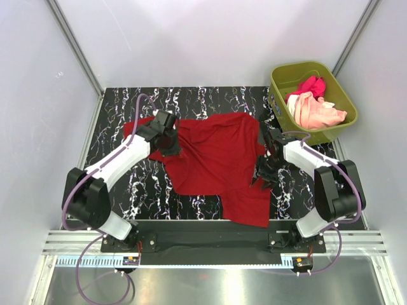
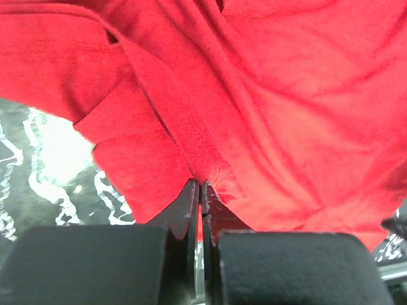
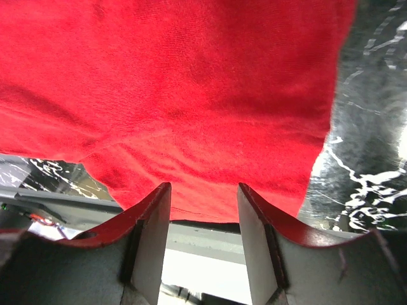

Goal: Fold and stack the t-shirts
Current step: Flatten the tshirt out

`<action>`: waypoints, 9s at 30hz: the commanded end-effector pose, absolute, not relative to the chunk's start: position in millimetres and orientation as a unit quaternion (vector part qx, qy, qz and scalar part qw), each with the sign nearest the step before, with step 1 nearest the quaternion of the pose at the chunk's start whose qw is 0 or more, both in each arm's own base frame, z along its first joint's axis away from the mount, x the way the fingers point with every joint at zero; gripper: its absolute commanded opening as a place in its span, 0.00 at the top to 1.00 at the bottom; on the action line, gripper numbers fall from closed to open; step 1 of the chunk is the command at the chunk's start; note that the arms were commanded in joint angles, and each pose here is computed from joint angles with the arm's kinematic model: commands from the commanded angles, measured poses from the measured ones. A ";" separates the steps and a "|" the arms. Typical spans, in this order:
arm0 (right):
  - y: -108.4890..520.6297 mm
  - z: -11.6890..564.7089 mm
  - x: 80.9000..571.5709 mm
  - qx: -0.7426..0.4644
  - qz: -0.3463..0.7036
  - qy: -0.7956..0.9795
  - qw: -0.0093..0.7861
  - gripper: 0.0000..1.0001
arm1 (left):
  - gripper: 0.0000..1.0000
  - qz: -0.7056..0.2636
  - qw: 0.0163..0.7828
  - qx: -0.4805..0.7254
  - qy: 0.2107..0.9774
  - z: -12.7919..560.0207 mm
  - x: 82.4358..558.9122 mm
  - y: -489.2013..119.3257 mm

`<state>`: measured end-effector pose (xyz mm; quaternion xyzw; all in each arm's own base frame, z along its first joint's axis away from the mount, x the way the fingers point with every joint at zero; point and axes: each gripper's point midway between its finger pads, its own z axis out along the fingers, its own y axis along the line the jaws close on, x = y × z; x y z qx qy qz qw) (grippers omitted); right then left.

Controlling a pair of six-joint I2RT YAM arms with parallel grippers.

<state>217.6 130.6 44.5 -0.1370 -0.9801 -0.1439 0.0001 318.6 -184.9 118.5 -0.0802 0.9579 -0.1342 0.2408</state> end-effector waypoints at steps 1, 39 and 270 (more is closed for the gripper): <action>137.8 45.1 218.7 -0.127 -0.165 -0.978 0.012 0.47 | 1.00 -0.095 0.197 -0.042 0.975 99.2 288.8 -164.4; 159.1 54.4 222.9 -0.106 -0.194 -0.975 -0.002 0.50 | 0.46 -0.147 0.111 -0.247 0.951 39.0 240.1 -124.9; 75.0 663.0 95.9 0.024 -0.342 -0.484 -0.805 1.00 | 1.00 -0.086 0.779 -0.136 0.606 588.2 170.5 7.4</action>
